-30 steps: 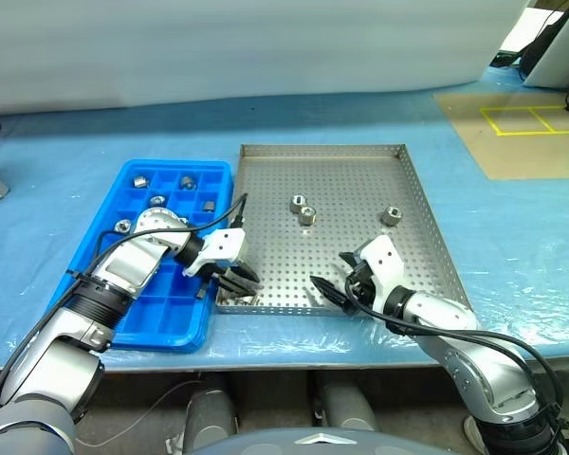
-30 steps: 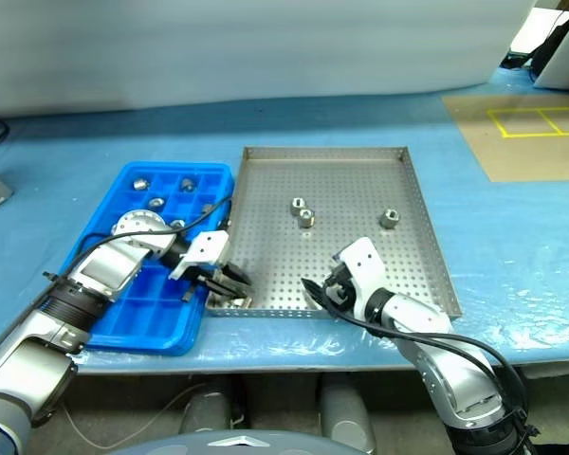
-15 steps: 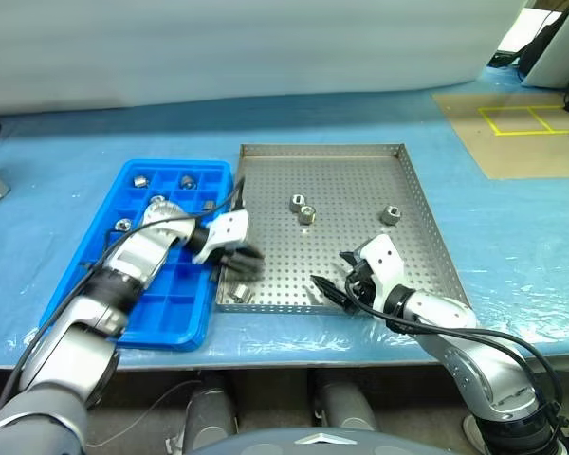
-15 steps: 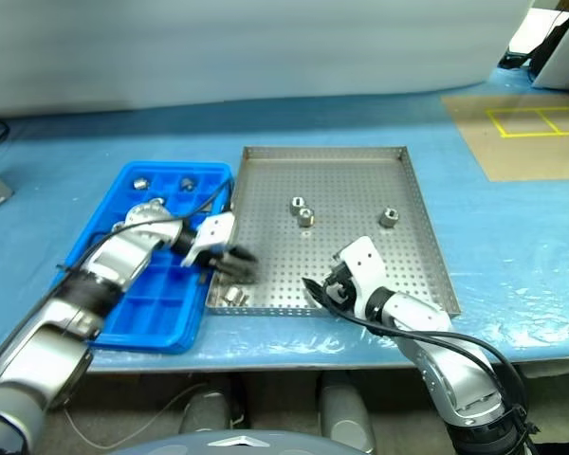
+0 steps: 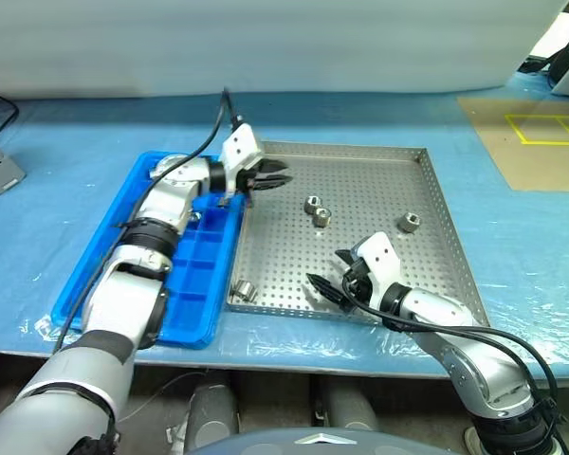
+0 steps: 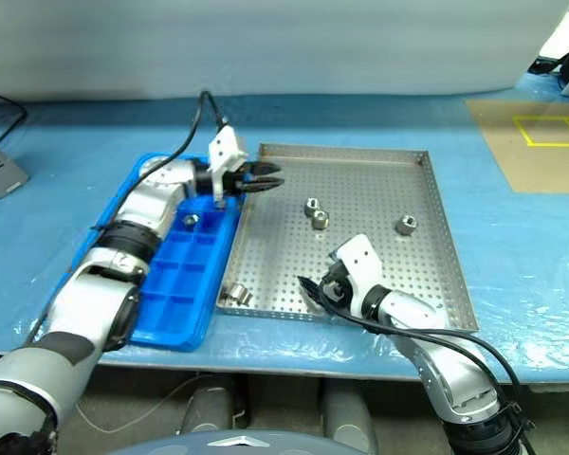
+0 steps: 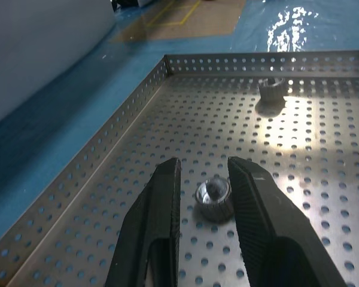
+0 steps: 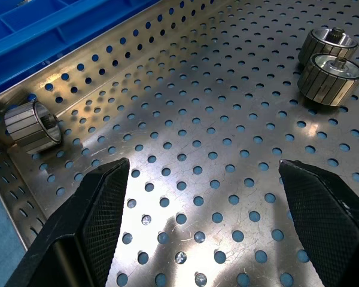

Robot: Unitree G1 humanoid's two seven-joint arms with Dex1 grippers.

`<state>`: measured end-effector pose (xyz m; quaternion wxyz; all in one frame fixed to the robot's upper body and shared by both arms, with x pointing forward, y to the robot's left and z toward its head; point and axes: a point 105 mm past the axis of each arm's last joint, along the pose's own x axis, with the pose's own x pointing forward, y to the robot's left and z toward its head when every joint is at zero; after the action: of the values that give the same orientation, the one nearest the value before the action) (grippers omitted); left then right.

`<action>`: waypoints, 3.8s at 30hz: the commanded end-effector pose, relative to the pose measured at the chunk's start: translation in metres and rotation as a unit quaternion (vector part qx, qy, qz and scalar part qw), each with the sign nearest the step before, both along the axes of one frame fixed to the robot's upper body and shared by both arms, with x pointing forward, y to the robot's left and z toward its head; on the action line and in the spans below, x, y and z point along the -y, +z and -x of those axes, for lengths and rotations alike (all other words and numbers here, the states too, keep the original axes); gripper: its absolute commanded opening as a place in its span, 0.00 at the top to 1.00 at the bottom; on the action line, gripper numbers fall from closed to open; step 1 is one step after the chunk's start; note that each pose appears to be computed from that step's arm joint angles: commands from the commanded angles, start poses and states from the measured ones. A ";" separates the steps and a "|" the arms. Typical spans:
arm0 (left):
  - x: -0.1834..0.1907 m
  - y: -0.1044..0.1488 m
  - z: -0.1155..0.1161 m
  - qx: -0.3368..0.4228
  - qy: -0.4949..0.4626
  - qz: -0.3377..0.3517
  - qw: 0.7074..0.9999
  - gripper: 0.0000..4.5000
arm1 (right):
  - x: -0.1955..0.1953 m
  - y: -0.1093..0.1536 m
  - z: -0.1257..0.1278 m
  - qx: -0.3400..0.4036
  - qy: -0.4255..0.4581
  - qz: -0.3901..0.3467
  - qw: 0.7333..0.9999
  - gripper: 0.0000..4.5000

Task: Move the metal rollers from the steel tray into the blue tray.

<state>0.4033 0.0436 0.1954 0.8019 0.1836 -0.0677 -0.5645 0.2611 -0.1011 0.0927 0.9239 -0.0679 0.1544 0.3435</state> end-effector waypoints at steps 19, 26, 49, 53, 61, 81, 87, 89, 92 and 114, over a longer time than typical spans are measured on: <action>0.066 -0.031 -0.029 0.031 0.124 -0.079 0.989 0.58 | -0.004 0.012 0.006 0.023 -0.022 -0.028 0.999 0.08; 0.075 -0.043 -0.019 0.008 0.085 -0.099 0.991 0.15 | -0.003 0.008 0.009 0.017 -0.030 -0.024 0.999 0.08; 0.066 -0.103 -0.009 0.005 0.094 -0.200 0.975 0.15 | 0.003 0.002 0.008 0.015 -0.038 -0.004 0.999 0.08; 0.064 -0.111 -0.007 0.012 0.088 -0.220 0.972 0.19 | 0.005 0.002 0.009 0.015 -0.043 -0.003 0.999 0.08; 0.061 -0.119 -0.004 0.005 0.085 -0.230 0.969 0.41 | 0.007 0.002 0.009 0.018 -0.045 0.003 0.999 0.08; 0.034 0.002 0.004 -0.029 0.005 0.081 0.996 0.41 | -0.012 0.027 0.003 0.058 -0.003 -0.037 0.998 0.08; 0.024 -0.017 0.016 -0.025 0.008 0.036 0.999 0.41 | -0.011 0.031 -0.005 0.063 0.008 -0.030 0.998 0.08; 0.025 -0.020 0.013 -0.014 0.019 0.017 1.000 0.41 | -0.011 0.030 -0.006 0.061 0.012 -0.028 0.998 0.08; 0.028 -0.037 0.003 -0.001 0.050 -0.031 0.998 0.41 | -0.013 0.029 -0.007 0.059 0.016 -0.027 0.998 0.08; 0.047 -0.099 0.001 -0.033 0.054 -0.123 0.990 0.00 | -0.006 0.018 -0.003 0.045 -0.013 -0.013 0.999 0.08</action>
<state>0.4083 0.0012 0.1021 0.8184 0.2620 0.0318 -0.5105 0.2649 -0.0959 0.0977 0.9326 -0.0622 0.1348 0.3289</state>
